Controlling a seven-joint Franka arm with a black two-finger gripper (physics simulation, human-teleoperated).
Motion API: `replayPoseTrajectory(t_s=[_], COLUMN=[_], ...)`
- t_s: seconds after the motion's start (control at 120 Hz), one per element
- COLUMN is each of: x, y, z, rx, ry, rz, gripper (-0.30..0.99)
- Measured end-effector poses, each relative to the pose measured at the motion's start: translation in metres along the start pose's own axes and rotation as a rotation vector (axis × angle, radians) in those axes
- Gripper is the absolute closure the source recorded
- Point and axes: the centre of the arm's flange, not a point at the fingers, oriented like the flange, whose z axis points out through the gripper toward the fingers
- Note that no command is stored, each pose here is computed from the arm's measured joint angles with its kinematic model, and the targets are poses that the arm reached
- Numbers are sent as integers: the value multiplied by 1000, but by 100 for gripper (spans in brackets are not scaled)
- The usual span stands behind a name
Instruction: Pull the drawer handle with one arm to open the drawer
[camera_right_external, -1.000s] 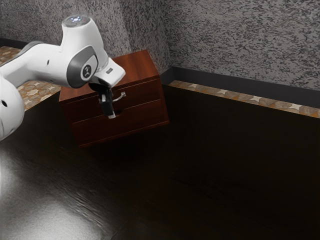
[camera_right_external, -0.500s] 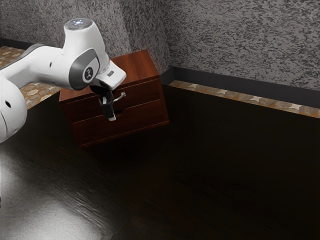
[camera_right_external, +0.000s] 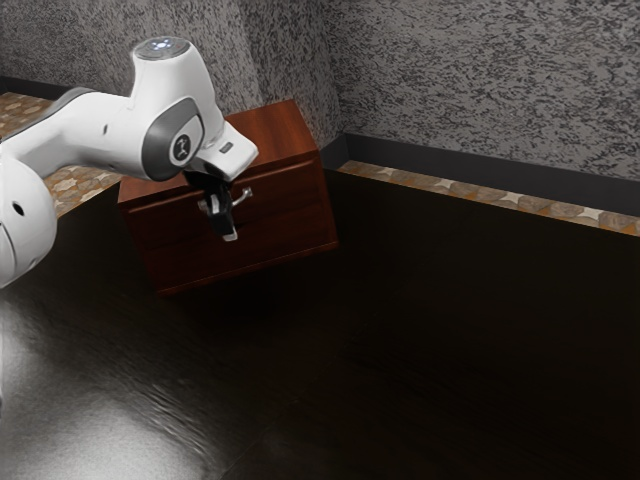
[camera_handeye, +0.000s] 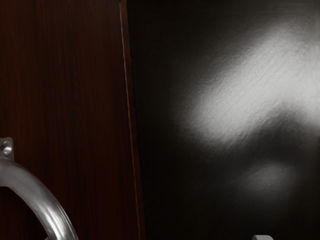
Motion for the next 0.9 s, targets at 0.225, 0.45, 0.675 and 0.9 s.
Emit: replayPoseTrajectory(t_s=[0.225, 0.45, 0.675, 0.9], x=[11, 14, 17, 20], y=[9, 13, 21, 34], z=[-2, -6, -12, -19], rx=[-9, -13, -31, -57], ry=[5, 0, -10, -23], rz=[7, -4, -18, -31], gripper=[27, 34, 45, 40])
